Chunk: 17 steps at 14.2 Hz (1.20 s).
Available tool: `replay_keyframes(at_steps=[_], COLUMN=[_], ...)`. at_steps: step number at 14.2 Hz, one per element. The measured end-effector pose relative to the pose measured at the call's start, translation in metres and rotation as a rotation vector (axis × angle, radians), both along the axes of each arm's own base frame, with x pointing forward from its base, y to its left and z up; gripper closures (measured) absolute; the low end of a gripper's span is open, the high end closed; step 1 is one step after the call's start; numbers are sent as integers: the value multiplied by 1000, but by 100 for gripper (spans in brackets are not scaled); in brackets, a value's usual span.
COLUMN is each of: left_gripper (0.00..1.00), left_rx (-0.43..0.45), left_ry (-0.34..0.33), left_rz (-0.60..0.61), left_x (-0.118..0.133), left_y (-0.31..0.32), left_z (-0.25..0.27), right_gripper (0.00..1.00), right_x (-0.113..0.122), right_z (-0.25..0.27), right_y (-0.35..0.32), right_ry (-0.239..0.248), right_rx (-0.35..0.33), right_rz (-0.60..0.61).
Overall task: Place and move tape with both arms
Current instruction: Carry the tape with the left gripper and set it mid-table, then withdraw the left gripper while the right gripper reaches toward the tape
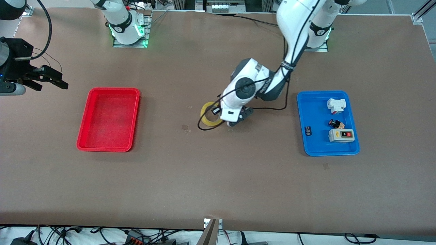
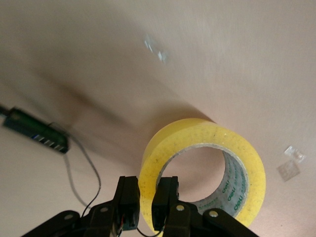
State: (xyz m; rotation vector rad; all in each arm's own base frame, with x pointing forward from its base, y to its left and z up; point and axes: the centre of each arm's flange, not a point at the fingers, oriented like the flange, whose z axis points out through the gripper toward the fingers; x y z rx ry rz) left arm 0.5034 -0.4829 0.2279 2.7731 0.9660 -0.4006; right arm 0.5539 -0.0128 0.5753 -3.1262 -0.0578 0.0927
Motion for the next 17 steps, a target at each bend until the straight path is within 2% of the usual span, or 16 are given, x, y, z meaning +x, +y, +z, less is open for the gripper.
replay_keyframes(at_steps=[1, 3, 5, 7, 10, 12, 15, 17], left_gripper=[78, 55, 30, 2, 0, 0, 0, 0], left_rx=[2, 3, 3, 40, 123, 151, 128, 96], left_ry=[1, -6, -18, -31, -28, 3, 51, 57], left_rz=[-2, 6, 25, 20, 11, -28, -140, -212], left_x=[-4, 1, 18, 37, 64, 81, 98, 95], left_y=[-5, -2, 9, 32, 92, 149, 247, 308], left_z=[-6, -5, 10, 43, 104, 137, 172, 194], right_gripper=[0, 0, 0, 0, 0, 0, 0, 0], right_x=[1, 4, 6, 10, 12, 13, 16, 22], right_z=[-2, -8, -15, -23, -30, -36, -65, -96], right_y=[0, 0, 2, 11, 26, 46, 106, 153], right_ry=[4, 15, 27, 41, 57, 68, 114, 120], right_rx=[0, 1, 3, 4, 4, 5, 1, -3], right_rz=[0, 1, 4, 20, 47, 82, 172, 235])
